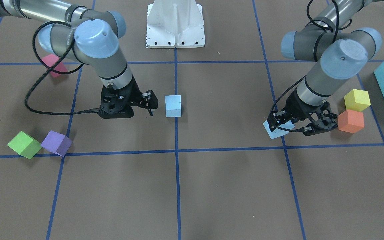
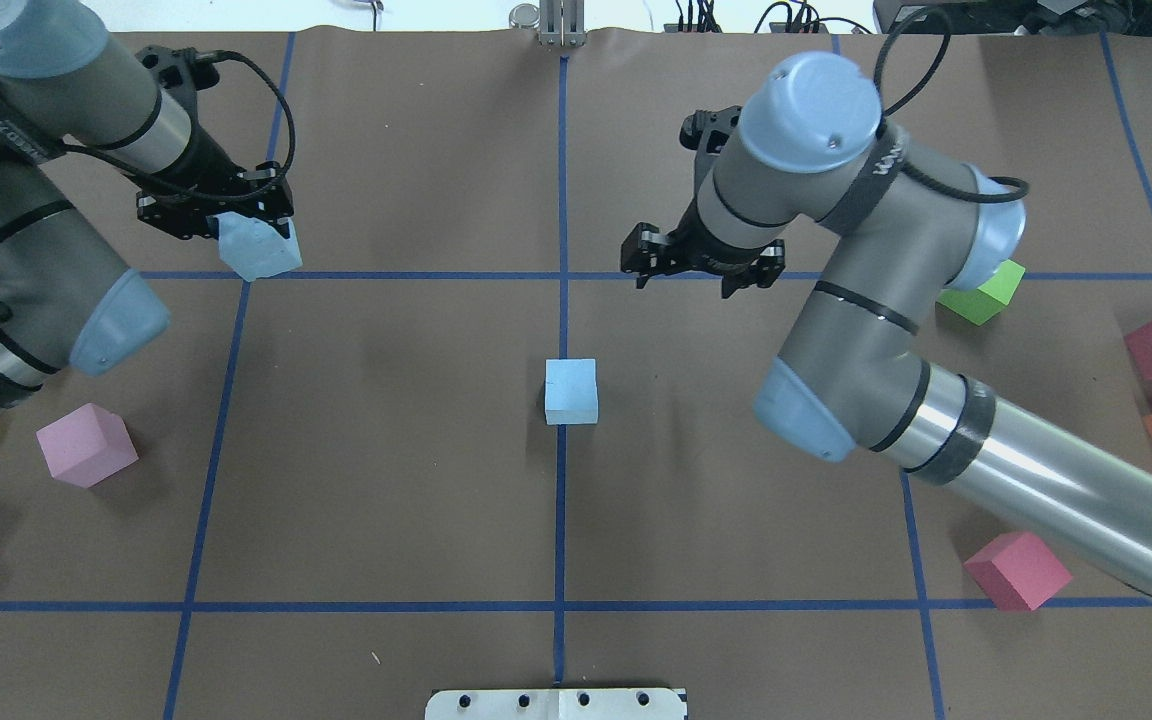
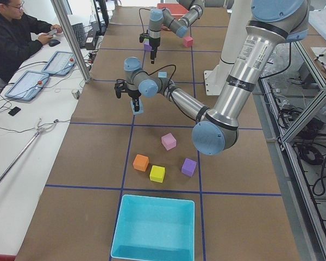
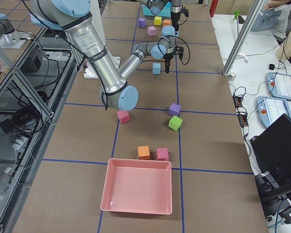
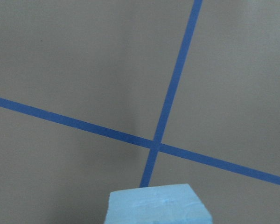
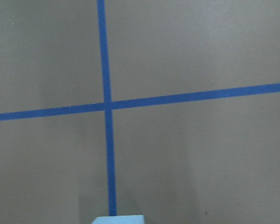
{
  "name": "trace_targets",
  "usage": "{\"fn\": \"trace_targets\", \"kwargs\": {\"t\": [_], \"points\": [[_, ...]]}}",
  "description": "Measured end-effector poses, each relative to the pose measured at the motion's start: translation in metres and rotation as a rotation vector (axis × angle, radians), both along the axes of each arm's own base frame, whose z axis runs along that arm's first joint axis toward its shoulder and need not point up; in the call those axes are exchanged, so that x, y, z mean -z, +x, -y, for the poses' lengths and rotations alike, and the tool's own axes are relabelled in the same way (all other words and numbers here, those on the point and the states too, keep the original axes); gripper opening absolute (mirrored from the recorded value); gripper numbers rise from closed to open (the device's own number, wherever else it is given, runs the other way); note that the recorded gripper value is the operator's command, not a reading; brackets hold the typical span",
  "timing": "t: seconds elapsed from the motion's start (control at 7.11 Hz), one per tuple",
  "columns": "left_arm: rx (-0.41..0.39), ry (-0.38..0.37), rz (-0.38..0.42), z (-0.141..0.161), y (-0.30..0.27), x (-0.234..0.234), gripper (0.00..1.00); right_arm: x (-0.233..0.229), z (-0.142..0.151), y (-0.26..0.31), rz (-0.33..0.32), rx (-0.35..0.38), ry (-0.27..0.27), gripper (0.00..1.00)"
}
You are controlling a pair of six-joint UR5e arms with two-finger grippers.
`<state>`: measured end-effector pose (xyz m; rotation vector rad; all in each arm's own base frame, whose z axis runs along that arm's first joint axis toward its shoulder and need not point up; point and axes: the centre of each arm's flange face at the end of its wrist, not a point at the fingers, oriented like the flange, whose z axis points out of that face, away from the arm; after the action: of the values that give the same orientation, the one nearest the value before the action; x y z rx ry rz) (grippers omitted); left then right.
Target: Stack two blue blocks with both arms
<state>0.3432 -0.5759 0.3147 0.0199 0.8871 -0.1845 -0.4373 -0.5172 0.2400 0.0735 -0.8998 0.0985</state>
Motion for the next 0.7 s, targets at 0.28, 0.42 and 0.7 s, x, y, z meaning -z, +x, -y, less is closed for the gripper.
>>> {"fn": "trace_targets", "kwargs": {"t": [0.28,0.42,0.7], "points": [[-0.084,0.143,0.022,0.001,0.046,0.052,0.50,-0.041,0.025,0.076,-0.002,0.019,0.013,1.00],[-0.115,0.198,0.043,-0.003,0.074,0.081,0.51,-0.057,0.033,0.107,-0.003,0.017,0.014,1.00],[-0.145,0.213,0.087,-0.012,0.106,0.136,0.52,-0.091,0.041,0.151,-0.027,0.025,0.033,1.00]]}}
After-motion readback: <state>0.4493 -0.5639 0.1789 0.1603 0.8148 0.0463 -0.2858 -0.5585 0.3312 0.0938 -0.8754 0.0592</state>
